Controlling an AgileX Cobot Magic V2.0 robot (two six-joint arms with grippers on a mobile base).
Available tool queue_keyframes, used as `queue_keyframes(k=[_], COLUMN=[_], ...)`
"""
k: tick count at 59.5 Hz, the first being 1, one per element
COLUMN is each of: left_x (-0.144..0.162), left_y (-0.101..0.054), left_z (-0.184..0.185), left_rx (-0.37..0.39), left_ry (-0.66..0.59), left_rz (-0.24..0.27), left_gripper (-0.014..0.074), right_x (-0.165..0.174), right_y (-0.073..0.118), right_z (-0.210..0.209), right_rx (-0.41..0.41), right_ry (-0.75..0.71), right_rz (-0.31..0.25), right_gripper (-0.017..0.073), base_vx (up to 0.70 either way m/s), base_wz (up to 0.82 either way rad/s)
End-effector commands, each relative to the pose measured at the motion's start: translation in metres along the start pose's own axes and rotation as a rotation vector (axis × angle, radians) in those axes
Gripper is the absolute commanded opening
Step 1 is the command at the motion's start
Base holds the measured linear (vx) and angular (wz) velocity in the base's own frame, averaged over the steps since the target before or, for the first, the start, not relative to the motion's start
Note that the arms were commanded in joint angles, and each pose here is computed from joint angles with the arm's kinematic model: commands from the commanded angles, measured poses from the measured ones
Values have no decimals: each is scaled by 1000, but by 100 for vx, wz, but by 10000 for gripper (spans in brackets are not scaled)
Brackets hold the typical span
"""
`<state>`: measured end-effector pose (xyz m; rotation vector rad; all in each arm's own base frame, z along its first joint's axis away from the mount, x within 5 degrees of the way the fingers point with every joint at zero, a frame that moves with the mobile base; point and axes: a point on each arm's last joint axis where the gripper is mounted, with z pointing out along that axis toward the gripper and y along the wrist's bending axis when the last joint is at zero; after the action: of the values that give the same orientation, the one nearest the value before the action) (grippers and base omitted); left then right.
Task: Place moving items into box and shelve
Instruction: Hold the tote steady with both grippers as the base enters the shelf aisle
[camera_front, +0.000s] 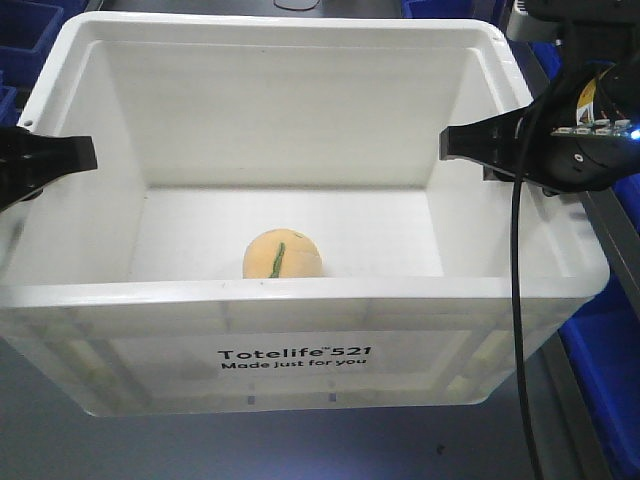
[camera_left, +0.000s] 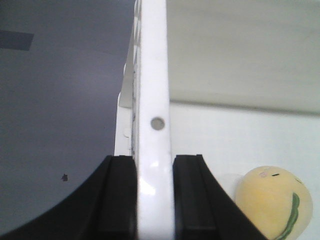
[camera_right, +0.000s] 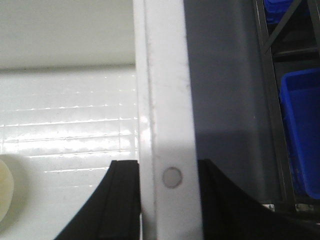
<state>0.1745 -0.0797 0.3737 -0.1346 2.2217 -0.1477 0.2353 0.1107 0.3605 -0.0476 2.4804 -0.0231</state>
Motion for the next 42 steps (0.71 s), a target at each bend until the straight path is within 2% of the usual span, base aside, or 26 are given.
queue_keyframes(k=[1, 42], left_x=[-23, -23], left_y=[-6, -6], left_z=[-19, -19], left_rx=[112, 112], left_ry=[-185, -185], left_rz=[11, 11], left_gripper=[165, 165], right_x=[-18, -18], right_y=[-5, -5], right_z=[-24, -24], right_rx=[-37, -37], right_ry=[-174, -174], right_rz=[1, 1], right_gripper=[83, 83], base_vx=[34, 33], base_wz=[0, 1])
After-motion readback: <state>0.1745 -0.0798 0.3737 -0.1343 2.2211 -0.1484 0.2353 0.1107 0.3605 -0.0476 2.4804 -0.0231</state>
